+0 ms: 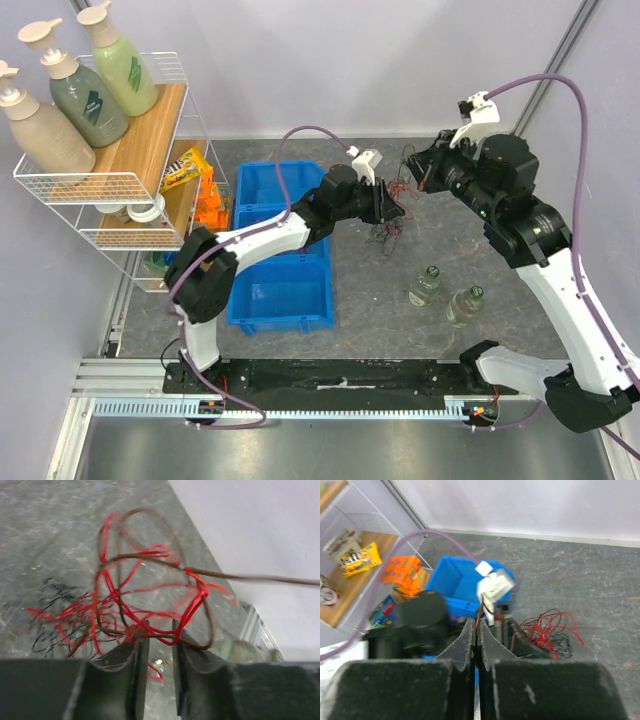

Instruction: Untangle the cables

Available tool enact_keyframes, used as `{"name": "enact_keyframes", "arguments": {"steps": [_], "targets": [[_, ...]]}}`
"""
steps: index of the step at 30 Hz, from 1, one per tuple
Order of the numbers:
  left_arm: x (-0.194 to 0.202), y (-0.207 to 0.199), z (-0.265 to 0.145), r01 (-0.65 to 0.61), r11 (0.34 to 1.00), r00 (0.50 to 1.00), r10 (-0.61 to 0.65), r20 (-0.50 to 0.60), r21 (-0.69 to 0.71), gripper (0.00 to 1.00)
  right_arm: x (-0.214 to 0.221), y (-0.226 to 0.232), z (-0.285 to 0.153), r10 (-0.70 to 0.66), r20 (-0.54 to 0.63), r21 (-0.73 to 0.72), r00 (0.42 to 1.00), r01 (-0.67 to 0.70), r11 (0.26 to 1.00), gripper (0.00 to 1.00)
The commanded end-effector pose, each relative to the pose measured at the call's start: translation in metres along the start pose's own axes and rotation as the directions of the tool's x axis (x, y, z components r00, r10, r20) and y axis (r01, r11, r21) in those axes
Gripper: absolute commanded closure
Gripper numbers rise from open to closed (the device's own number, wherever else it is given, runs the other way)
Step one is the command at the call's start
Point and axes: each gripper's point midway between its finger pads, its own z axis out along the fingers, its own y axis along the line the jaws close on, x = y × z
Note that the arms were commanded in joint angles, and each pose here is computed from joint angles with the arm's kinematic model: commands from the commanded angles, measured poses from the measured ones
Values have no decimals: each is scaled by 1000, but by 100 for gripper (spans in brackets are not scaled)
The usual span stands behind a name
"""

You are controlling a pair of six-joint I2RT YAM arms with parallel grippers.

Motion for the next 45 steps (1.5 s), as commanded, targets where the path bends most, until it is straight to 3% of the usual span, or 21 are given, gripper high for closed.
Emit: {"name": "enact_keyframes", "arguments": {"steps": [1,4,9,16,17,20,22,25,30,37,42,45], "targets": [[-2,71,32,115,984,993,-112,29,-133,76,-70,34,-59,38,172,-107,984,-19,994,100],[17,100,39,159,975,987,-163,-13,-152,98,-97,40,-92,32,246,-108,969,-5,994,100],[23,106,29,109,980,994,-113,-13,-166,98,-128,32,-127,1,354,-35,935,12,999,100],[17,93,9,18,986,999,-26,-45,-165,98,-133,12,-116,-79,362,87,929,51,995,100],[14,82,5,4,993,999,-10,-53,-119,94,-133,11,-110,-90,357,94,930,61,994,100],[0,24,-15,-38,994,998,42,-43,102,62,-119,7,-89,-99,303,102,948,71,992,100],[-11,-9,-32,-57,976,998,61,-15,210,25,-112,7,-81,-86,290,93,953,61,994,100],[-21,-50,-53,-107,941,994,103,28,321,11,-106,9,-73,-67,286,68,956,50,996,100],[-22,-86,-71,-169,906,986,149,82,388,9,-101,15,-58,-56,257,31,965,50,998,100],[-11,-87,-59,-173,933,985,158,74,315,7,-102,26,-54,-26,256,-24,966,33,999,100],[5,-56,-22,-96,975,995,95,11,203,19,-114,38,-61,1,280,-74,960,21,997,100],[20,-37,0,-62,981,997,67,-22,185,36,-122,49,-68,14,293,-125,956,24,992,100]]}}
